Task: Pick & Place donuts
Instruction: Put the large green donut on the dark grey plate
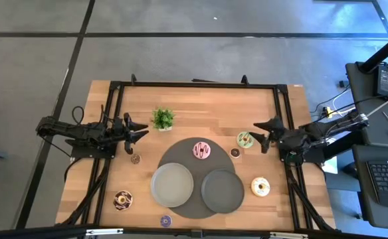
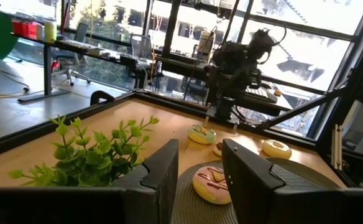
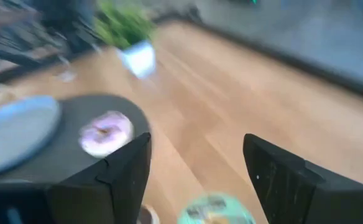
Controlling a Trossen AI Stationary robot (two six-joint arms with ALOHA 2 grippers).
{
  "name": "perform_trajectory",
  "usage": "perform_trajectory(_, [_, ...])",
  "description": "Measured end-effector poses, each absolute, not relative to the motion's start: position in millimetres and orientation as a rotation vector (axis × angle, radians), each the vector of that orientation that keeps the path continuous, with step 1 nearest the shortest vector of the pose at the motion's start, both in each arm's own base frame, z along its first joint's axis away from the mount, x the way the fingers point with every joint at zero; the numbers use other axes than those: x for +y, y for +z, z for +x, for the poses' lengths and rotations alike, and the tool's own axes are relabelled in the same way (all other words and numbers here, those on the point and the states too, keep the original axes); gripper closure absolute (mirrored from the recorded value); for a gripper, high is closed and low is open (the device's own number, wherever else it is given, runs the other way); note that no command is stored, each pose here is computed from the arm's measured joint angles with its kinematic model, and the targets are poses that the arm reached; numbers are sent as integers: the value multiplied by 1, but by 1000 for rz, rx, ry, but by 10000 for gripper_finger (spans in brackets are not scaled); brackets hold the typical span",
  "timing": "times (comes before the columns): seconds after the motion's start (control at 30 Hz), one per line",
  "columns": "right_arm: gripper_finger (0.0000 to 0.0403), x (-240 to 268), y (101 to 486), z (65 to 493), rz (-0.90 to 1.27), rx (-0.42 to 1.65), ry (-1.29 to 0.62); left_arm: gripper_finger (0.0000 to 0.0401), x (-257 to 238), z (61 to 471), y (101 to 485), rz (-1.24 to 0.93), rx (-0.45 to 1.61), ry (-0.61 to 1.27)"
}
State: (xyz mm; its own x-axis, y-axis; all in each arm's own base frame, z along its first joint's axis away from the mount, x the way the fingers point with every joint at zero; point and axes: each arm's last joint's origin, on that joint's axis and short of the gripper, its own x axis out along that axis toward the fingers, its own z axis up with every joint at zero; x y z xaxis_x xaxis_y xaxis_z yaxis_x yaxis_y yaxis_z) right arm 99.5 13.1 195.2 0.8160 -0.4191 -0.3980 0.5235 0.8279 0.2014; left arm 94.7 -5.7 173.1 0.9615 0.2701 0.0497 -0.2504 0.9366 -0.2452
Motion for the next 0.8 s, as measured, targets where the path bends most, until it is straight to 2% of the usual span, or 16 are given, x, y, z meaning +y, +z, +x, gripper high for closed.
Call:
perform_trajectory(0.13, [147, 10, 195, 113, 409, 490, -642, 281, -6, 95, 173, -239, -84, 271])
perform_trajectory(0.4, [147, 0, 170, 141, 523, 785, -733, 281, -6, 95, 173, -239, -84, 272])
perform_trajectory(0.63, [147, -6, 155, 149, 545, 884, -811, 281, -6, 95, 173, -239, -84, 273])
perform_trajectory(0.8, [147, -5, 147, 152, 560, 953, -792, 281, -6, 95, 173, -239, -84, 273])
